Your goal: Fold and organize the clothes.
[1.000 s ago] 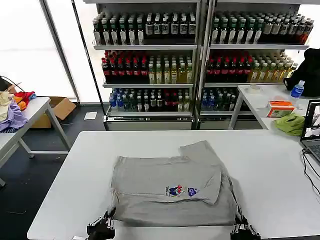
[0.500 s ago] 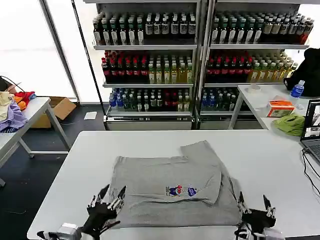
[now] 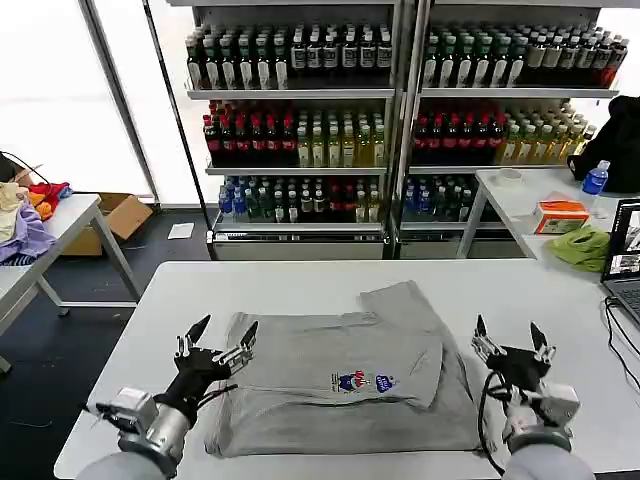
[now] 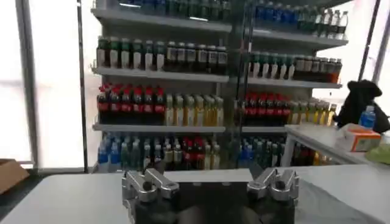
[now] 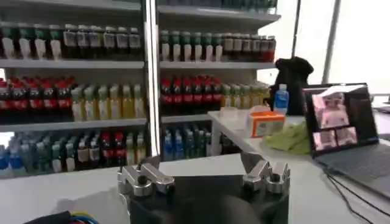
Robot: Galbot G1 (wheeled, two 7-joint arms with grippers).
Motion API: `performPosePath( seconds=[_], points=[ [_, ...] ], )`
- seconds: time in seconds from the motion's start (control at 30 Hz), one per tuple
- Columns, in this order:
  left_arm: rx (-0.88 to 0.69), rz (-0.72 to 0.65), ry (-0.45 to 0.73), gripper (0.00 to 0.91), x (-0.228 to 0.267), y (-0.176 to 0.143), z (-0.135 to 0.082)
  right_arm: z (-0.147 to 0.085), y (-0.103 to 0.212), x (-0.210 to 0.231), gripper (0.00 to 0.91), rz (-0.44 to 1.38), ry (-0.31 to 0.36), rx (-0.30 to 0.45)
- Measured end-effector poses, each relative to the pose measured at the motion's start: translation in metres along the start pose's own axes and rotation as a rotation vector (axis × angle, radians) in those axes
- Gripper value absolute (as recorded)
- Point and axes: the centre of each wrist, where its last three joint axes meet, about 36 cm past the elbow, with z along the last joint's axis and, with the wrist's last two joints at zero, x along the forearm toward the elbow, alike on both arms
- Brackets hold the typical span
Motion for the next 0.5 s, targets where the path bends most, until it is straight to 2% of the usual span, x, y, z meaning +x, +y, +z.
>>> performPosePath(
  seconds=[0.5],
  points=[
    [0.016,0.020,0.146,0.907,-0.114,0.051,0.016,-0.001,0.048,-0.139,0.907,-0.170,0.144,0.064]
  ],
)
